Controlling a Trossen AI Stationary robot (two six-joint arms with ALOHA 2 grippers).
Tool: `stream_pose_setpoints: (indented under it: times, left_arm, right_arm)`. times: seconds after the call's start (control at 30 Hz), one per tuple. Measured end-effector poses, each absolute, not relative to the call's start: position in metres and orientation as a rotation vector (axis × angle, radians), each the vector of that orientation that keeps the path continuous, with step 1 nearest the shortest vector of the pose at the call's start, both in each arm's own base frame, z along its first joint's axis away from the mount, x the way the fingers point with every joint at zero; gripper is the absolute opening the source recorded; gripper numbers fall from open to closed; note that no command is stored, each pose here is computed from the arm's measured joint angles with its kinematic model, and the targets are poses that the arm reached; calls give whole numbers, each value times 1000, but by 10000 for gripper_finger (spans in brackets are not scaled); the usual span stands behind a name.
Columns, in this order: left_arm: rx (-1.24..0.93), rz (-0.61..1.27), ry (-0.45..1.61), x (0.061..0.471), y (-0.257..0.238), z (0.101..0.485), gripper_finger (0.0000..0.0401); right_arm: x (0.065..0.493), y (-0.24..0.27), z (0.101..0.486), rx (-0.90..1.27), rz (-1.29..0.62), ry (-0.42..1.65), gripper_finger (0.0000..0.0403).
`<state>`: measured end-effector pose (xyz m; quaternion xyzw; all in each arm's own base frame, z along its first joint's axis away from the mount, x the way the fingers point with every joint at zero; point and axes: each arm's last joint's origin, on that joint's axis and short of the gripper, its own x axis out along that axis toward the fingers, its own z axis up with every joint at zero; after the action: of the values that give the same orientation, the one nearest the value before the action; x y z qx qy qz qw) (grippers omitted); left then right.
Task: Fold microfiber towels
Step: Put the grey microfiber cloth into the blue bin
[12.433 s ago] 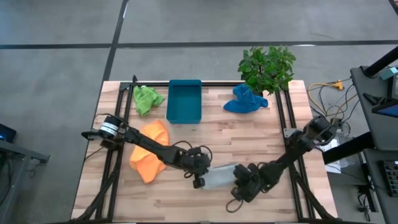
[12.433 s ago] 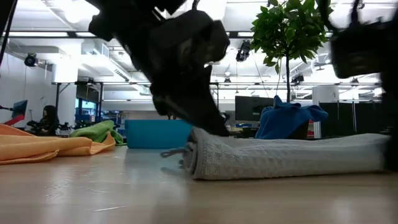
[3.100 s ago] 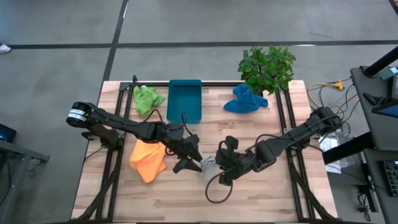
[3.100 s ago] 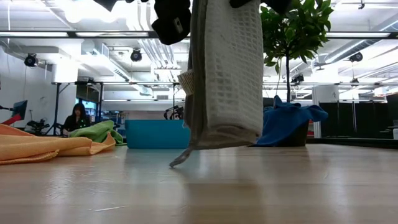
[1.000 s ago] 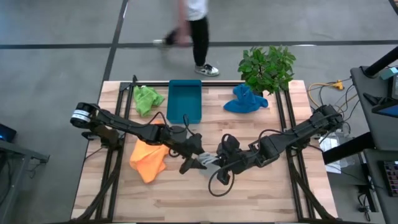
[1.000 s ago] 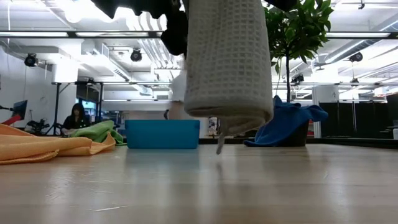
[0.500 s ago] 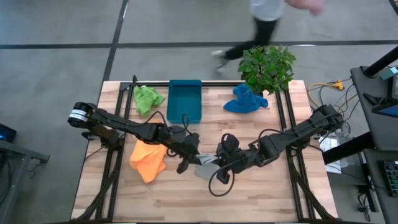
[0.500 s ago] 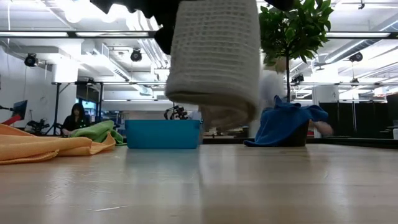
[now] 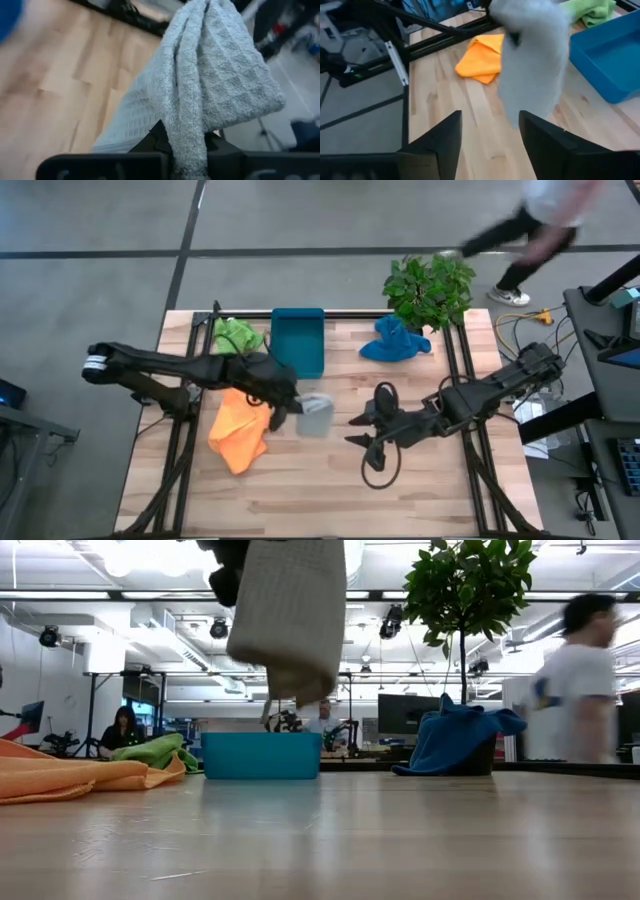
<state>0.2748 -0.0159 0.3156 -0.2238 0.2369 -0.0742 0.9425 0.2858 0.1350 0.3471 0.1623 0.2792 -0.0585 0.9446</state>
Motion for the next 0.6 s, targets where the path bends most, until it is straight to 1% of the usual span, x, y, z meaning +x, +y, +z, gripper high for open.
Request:
stream_pose_setpoints:
  times: [0.1, 0.3, 0.43, 0.6]
  left_arm:
    - [-474, -57, 474, 260, 0, 324, 3]
    - [-460, 122, 434, 232, 38, 338, 2]
    - [-443, 232, 429, 222, 68, 337, 2]
    - [-420, 268, 477, 222, 109, 322, 2]
  right_arm:
    - [283, 140, 348, 329, -100, 567, 195]
    - [279, 155, 343, 307, -70, 577, 186]
    - [281, 162, 336, 274, -102, 579, 180]
    - [286, 161, 329, 256, -154, 576, 177]
